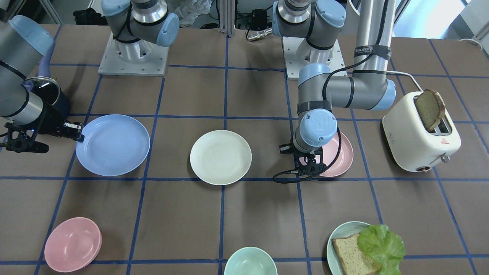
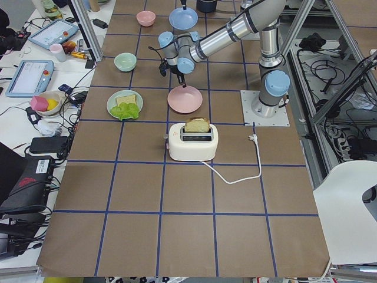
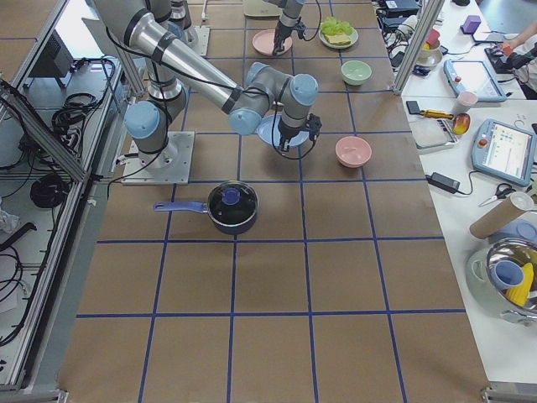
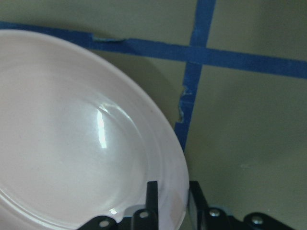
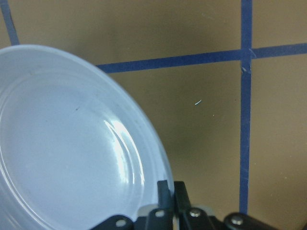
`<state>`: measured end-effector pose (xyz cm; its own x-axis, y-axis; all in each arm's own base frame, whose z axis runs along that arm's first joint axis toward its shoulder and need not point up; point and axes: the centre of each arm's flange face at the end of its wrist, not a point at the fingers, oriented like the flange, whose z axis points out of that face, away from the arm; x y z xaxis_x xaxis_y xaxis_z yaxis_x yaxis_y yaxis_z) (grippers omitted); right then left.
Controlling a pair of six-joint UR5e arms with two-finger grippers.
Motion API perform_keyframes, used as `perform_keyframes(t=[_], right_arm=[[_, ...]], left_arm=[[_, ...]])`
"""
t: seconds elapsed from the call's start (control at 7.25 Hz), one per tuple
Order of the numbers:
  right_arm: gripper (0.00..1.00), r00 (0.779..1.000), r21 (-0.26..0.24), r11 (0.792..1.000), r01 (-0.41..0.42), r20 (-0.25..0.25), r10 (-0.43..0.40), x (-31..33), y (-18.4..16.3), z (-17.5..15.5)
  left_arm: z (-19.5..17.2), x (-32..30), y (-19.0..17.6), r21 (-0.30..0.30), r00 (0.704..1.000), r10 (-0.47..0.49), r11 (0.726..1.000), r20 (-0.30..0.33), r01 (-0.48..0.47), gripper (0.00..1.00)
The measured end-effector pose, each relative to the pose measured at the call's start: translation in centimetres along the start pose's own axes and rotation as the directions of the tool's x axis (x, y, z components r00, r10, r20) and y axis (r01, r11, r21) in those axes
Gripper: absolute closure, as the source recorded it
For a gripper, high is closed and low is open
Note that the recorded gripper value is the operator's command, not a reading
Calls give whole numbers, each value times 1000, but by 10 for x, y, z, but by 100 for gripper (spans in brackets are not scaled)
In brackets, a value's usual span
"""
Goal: Stack three plates with pink and blue
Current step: 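Grasp the pink plate rim with the left gripper and lift it, then carry the pink plate onto the cream plate and release it with the left gripper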
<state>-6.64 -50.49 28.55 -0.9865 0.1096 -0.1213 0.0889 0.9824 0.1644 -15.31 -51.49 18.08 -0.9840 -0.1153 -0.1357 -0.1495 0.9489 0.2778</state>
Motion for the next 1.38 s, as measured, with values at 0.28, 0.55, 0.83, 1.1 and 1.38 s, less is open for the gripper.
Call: perform_keyframes(t=[0.28,0.55,0.83,1.1,1.38], right_arm=[[100,1000,-13,1000,-15,3,15,0,-4,-18],[100,1000,-19,1000,-20,-4,20,0,-7,-25],[100,1000,-23,1000,-20,-7,20,1,-9,-25],[100,1000,-24,1000,-20,-8,20,1,-9,-24],[100,1000,-27,999,-21,-11,20,2,-10,-23]], left_arm=[[4,2,-2,-6,1000,5,1000,7,-5,100],[-10,12,-5,21,1000,12,1000,11,-12,100],[-49,38,-7,43,998,39,998,42,-41,100],[-93,71,-9,64,995,58,996,75,-63,100],[-117,116,-10,98,995,57,993,85,-65,100]])
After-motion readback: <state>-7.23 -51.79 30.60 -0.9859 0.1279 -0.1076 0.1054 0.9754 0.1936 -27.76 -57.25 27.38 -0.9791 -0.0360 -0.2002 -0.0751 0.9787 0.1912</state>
